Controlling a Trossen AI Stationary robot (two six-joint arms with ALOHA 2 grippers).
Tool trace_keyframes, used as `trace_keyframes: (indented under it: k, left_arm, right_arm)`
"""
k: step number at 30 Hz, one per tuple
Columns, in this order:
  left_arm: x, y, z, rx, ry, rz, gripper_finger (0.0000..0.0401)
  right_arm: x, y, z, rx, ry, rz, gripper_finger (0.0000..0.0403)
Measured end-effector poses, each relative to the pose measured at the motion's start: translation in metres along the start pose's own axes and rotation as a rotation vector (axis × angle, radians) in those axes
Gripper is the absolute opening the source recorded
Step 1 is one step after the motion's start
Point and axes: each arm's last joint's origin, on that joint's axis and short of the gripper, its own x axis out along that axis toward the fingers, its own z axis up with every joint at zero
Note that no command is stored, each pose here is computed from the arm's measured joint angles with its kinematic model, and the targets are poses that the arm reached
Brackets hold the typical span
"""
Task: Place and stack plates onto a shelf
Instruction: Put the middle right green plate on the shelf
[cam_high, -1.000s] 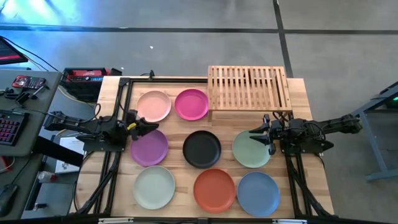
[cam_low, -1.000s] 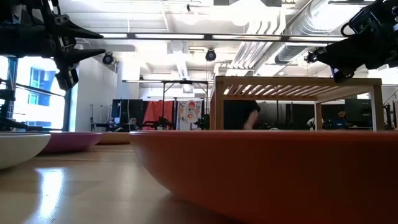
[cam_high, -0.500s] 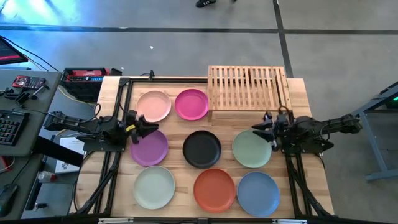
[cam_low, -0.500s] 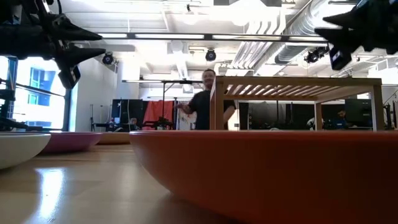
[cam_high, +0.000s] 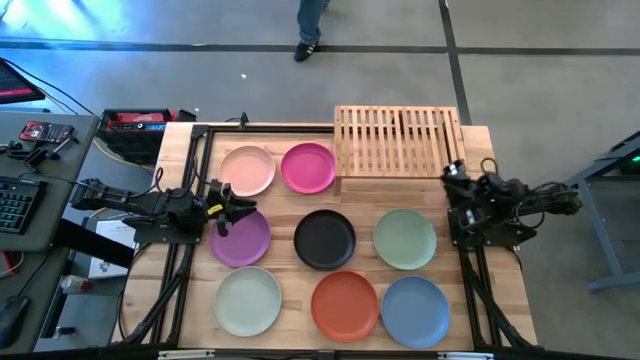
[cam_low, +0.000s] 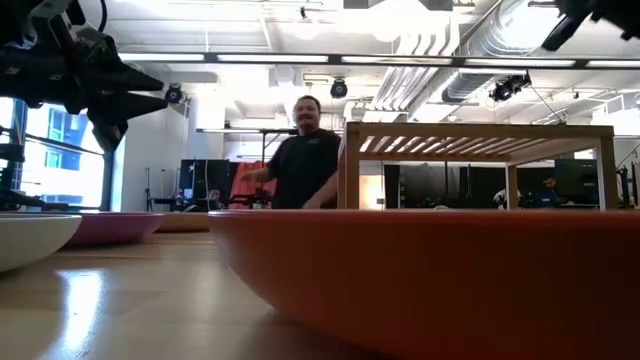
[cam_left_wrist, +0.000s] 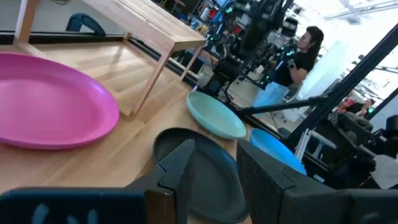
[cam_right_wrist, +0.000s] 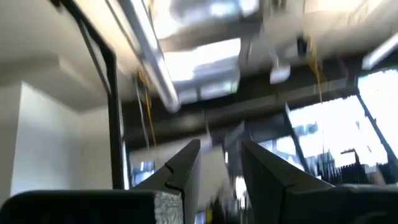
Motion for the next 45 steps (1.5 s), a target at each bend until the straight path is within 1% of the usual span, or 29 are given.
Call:
trace_keyframes:
  k: [3,5,7,10,13,16,20,26,33,39,42,45]
  left_arm:
    - [0.000,0.001,-0.002,0.006,0.017,0.010,0.0108]
    - [0.000,0.002,-0.002,0.009,0.024,0.015,0.0108]
    - [0.000,0.001,-0.002,0.016,0.022,0.015,0.0108]
    - [0.000,0.001,-0.002,0.045,0.023,0.014,0.0108]
    - [0.000,0.001,-0.002,0.060,0.023,0.014,0.0108]
    - [0.000,0.001,-0.002,0.061,0.023,0.014,0.0108]
    - [0.000,0.001,-0.002,0.060,0.022,0.014,0.0108]
    - [0.000,0.001,-0.002,0.060,0.022,0.014,0.0108]
    - [0.000,0.001,-0.002,0.061,0.022,0.015,0.0108]
    - [0.000,0.001,-0.002,0.060,0.022,0.015,0.0108]
    - [0.000,0.001,-0.002,0.061,0.022,0.015,0.0108]
    - [0.000,0.001,-0.002,0.061,0.022,0.015,0.0108]
  right_arm:
    - [0.000,0.001,0.009,0.005,-0.082,0.004,0.0103]
    - [0.003,0.002,0.015,0.007,-0.089,0.003,0.0103]
    - [0.010,0.003,0.023,0.003,-0.066,-0.003,0.0103]
    - [0.025,0.006,0.036,-0.020,0.033,-0.055,0.0103]
    - [0.042,0.008,0.047,-0.022,0.184,-0.138,0.0103]
    - [0.057,0.011,0.051,0.030,0.359,-0.216,0.0103]
    - [0.081,0.016,0.051,0.152,0.533,-0.295,0.0103]
    - [0.117,0.023,0.034,0.277,0.786,-0.427,0.0103]
    - [0.144,0.028,-0.003,0.371,1.111,-0.672,0.0103]
    - [0.152,0.030,-0.039,0.422,1.322,-0.898,0.0103]
    - [0.150,0.029,-0.058,0.451,1.396,-1.001,0.0103]
    - [0.149,0.029,-0.076,0.481,1.435,-1.084,0.0103]
